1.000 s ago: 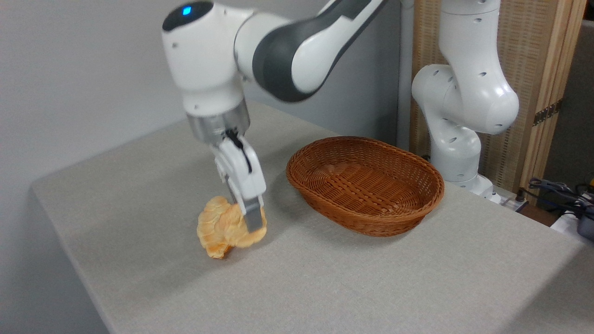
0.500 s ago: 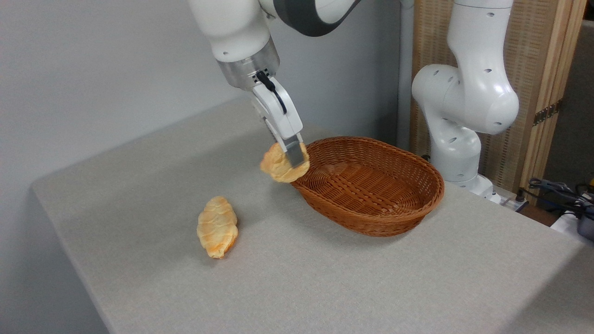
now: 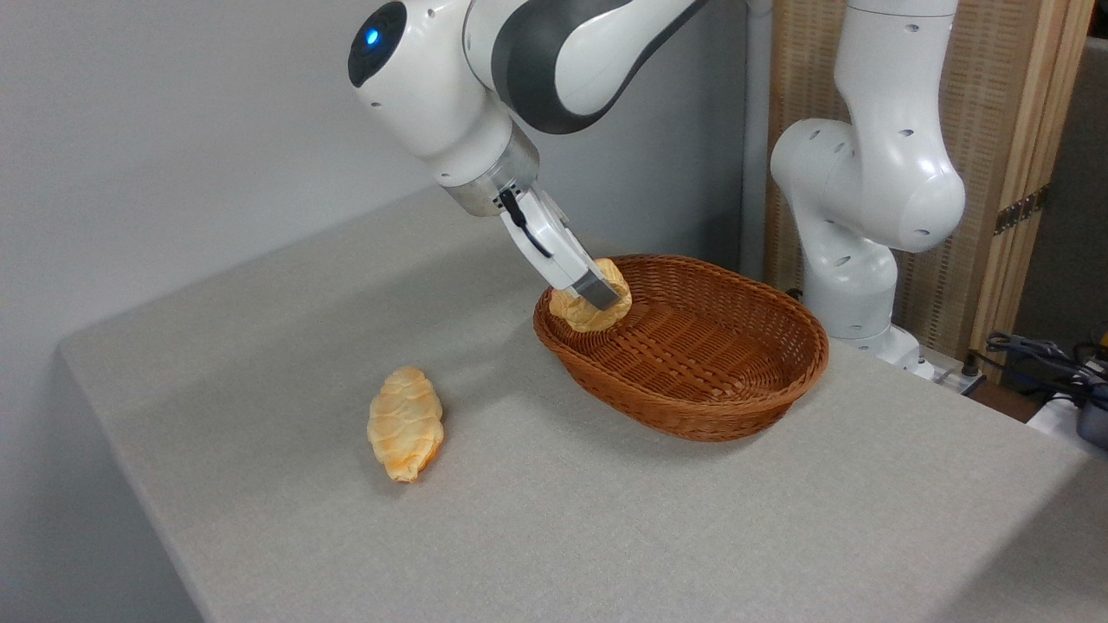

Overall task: Put bread into the basket
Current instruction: 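Lower the bread roll into the basket and open the gripper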

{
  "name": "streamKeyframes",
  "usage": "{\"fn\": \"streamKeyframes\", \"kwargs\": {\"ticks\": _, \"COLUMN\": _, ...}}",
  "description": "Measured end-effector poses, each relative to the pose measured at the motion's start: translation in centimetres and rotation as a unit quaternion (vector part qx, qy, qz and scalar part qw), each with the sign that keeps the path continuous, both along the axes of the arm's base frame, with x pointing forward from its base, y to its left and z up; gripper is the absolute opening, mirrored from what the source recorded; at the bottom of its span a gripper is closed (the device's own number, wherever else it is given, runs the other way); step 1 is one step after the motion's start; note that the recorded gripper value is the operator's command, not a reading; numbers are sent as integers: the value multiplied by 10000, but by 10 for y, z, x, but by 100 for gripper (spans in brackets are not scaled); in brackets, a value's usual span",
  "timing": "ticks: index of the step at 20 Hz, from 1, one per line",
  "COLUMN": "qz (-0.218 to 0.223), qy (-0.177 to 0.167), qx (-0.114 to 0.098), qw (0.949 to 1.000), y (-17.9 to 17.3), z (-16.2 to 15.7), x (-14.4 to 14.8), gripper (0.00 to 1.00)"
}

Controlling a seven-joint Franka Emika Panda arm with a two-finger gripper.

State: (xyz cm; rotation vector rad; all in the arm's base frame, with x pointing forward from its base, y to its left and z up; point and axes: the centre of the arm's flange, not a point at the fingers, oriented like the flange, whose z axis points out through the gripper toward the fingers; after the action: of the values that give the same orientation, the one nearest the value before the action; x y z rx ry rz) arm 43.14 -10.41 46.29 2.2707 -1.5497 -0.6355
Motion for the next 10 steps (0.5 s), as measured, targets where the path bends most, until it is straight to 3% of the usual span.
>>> {"fn": "streamKeyframes", "kwargs": {"ticks": 10, "qz": -166, "qy": 56, "qx": 6, "qw": 9998, "y": -14, "z": -6, "x": -1, "gripper": 100}}
